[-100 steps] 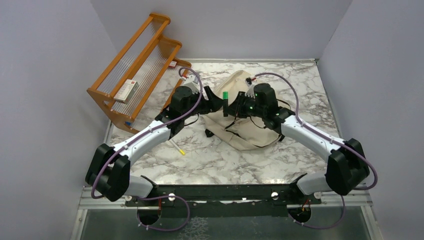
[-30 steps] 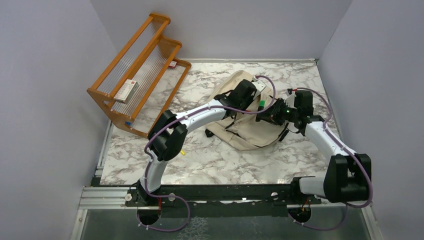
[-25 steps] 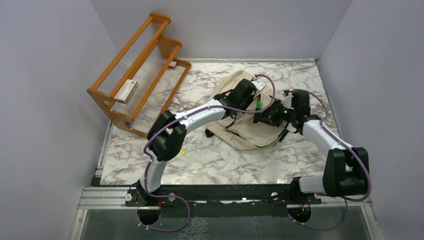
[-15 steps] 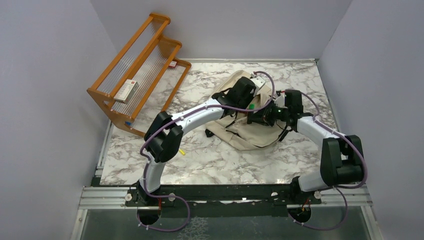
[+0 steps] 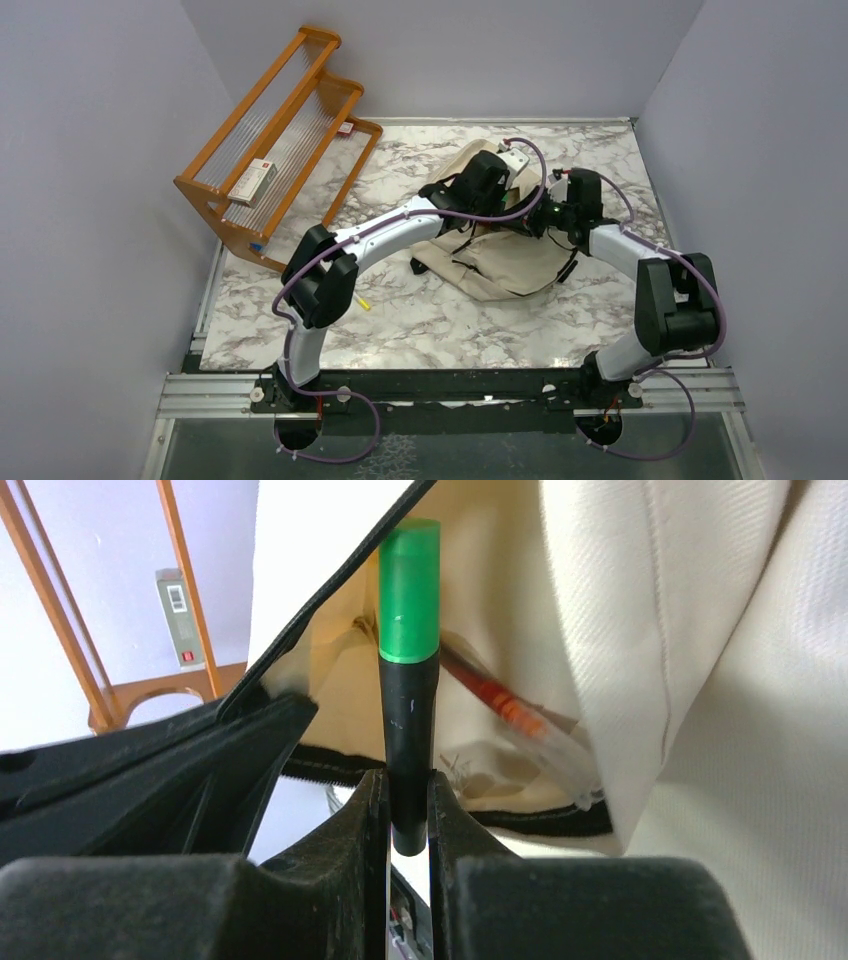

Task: Pack the student bag
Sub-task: Place the stationery in the student bag.

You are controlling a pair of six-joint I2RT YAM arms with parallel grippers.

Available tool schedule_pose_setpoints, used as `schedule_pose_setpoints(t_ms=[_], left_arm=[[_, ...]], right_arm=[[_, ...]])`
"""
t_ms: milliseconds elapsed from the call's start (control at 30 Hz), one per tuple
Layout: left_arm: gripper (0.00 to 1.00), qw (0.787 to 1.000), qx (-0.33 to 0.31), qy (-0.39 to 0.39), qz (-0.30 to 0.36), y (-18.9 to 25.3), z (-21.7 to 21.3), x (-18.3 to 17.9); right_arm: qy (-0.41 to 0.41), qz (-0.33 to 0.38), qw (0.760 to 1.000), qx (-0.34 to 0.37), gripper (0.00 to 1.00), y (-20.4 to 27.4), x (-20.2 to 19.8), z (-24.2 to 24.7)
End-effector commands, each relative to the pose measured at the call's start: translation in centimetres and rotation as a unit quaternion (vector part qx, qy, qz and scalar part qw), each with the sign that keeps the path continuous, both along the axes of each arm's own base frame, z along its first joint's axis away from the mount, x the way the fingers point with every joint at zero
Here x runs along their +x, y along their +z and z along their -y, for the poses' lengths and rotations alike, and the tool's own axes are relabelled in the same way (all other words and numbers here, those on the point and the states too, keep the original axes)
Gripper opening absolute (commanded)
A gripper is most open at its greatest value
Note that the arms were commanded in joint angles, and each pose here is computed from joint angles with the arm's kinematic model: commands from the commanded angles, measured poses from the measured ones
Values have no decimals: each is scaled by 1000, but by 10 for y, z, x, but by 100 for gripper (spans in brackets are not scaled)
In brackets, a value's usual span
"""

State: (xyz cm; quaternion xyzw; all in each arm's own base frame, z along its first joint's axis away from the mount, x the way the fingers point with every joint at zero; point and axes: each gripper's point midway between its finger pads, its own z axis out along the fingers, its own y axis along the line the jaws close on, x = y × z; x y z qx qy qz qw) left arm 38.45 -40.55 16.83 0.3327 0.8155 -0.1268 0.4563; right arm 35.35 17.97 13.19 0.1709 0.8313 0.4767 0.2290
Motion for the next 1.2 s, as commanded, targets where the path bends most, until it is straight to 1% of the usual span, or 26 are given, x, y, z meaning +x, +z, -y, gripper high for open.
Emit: schedule_pose_setpoints(t_ms=[0, 267, 500, 633, 733, 967, 1167], left_arm=[[0, 999, -40, -15, 22, 40, 6, -8], [0, 998, -48, -31, 13, 39, 11, -13], [0, 998, -49, -25, 7, 29, 7, -15], [0, 998, -51, -25, 5, 25, 7, -16], [0, 998, -49, -26, 4, 22, 7, -16], [0, 999, -44, -21, 4, 19, 5, -16], [0, 999, -43, 0, 0, 17, -1, -11]], right_arm=[[-20, 14, 999, 24, 0, 3, 21, -6], [-20, 32, 999, 14, 1, 6, 50, -19], [-7, 28, 1000, 12, 17, 3, 61, -32], [-9, 28, 1000, -4, 24, -1, 62, -30], [-11, 27, 999, -16, 28, -3, 60, -27], [-21, 31, 998, -55, 32, -7, 54, -16], [-26, 48, 994, -96, 33, -4, 43, -4]])
